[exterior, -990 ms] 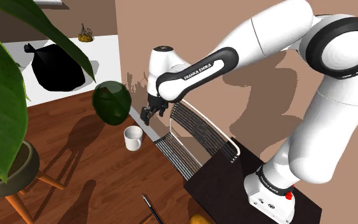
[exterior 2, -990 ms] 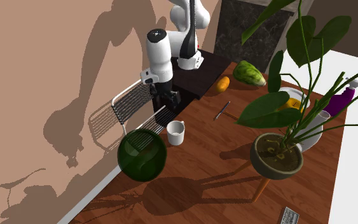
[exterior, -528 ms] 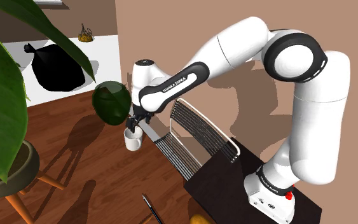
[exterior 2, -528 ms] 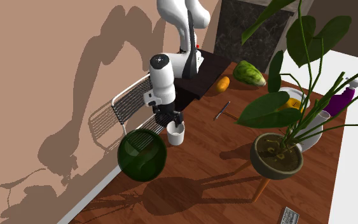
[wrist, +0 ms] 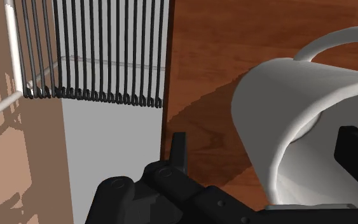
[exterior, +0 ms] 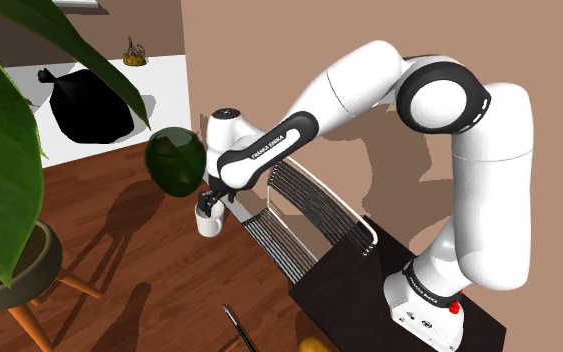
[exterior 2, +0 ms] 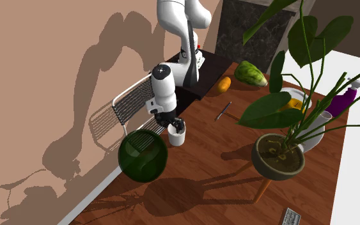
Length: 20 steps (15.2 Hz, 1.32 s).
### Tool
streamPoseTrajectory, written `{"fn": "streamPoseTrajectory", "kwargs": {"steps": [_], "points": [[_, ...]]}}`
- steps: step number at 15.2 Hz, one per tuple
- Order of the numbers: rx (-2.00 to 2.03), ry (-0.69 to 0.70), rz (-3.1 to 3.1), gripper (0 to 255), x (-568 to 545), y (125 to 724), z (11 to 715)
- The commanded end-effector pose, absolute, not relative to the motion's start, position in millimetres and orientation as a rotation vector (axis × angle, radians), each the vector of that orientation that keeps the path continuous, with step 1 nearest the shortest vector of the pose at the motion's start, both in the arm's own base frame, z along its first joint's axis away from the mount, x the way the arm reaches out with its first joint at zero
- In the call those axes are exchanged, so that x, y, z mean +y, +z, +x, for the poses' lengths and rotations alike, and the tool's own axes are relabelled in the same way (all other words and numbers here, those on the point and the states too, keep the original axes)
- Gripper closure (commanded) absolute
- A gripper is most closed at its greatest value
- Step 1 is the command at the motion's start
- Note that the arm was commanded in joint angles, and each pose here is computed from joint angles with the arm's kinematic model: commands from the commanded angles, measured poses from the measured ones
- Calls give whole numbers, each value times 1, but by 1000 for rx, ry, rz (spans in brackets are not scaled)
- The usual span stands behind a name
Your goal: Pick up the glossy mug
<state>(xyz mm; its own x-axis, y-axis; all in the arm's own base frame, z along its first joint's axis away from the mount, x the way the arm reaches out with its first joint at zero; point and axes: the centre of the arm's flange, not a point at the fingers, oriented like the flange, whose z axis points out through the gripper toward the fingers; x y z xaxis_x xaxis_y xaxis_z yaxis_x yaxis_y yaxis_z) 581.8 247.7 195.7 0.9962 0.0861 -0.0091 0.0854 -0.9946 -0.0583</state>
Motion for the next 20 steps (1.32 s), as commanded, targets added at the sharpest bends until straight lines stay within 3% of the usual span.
{"fn": "streamPoseTrajectory", "kwargs": {"steps": [1, 10, 20], "points": [[-132, 17, -3081, 255, 248, 194, 582], [-132, 17, -3081, 255, 247, 194, 582], [-132, 17, -3081, 255, 247, 246, 582]]}}
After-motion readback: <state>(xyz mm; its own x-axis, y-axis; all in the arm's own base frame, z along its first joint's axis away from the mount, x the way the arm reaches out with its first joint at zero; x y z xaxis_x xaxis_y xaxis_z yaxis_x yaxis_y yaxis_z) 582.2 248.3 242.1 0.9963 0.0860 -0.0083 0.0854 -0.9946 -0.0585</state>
